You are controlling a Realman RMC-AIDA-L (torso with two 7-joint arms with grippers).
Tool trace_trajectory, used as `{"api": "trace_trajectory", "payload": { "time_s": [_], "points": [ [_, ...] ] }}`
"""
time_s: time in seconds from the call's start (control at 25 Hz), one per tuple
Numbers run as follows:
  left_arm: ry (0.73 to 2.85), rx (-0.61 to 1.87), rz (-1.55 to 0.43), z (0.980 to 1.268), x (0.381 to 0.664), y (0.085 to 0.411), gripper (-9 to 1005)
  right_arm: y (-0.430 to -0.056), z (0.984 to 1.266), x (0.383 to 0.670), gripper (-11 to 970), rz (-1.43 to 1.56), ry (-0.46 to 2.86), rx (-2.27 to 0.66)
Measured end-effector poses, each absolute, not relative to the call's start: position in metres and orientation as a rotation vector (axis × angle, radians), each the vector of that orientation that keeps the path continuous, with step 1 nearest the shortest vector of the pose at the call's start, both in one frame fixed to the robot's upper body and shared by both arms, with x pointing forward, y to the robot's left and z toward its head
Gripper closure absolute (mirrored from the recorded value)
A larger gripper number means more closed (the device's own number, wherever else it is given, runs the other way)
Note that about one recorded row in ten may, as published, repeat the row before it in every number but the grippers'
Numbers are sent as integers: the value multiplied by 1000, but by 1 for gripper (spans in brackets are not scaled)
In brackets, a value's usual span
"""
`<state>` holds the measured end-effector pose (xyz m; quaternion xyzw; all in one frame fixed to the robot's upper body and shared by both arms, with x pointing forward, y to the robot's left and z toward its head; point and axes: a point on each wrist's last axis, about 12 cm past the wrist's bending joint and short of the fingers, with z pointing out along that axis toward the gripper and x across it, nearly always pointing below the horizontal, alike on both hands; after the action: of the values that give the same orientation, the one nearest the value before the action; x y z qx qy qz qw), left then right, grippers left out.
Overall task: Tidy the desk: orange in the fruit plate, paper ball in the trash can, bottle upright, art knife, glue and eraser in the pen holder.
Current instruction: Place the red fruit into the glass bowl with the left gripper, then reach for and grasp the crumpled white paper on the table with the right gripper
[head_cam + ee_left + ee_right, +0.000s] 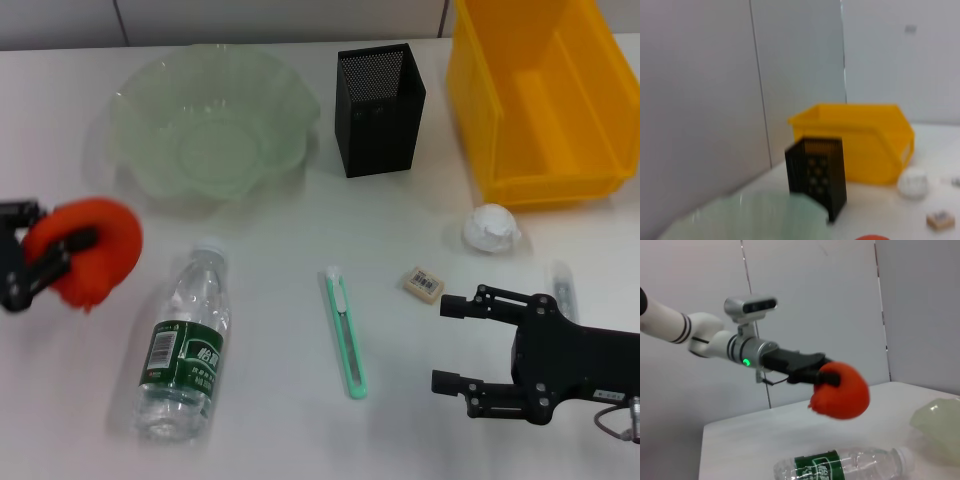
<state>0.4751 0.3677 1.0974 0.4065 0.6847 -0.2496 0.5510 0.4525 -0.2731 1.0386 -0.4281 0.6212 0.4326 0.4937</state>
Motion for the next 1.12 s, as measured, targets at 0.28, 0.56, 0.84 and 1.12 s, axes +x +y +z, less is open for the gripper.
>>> {"api": "trace_trajectory", "payload": {
  "time_s": [0.28, 0.56, 0.84, 1.12],
  "points": [
    [1524, 927, -672, 1122, 527, 333, 761, -274, 1041, 450, 177, 1062, 1489, -1026],
    [1580, 782, -643, 1111, 584, 292, 815, -275, 1045, 448, 176, 1092, 1462, -1004],
    [1614, 708, -566, 1095, 606, 267, 739, -285, 1058, 450, 185, 1175, 1472, -892],
    [1566, 794, -637, 1094, 583, 276, 460, -310, 1101, 467, 200, 1217, 1548, -849]
  ]
}}
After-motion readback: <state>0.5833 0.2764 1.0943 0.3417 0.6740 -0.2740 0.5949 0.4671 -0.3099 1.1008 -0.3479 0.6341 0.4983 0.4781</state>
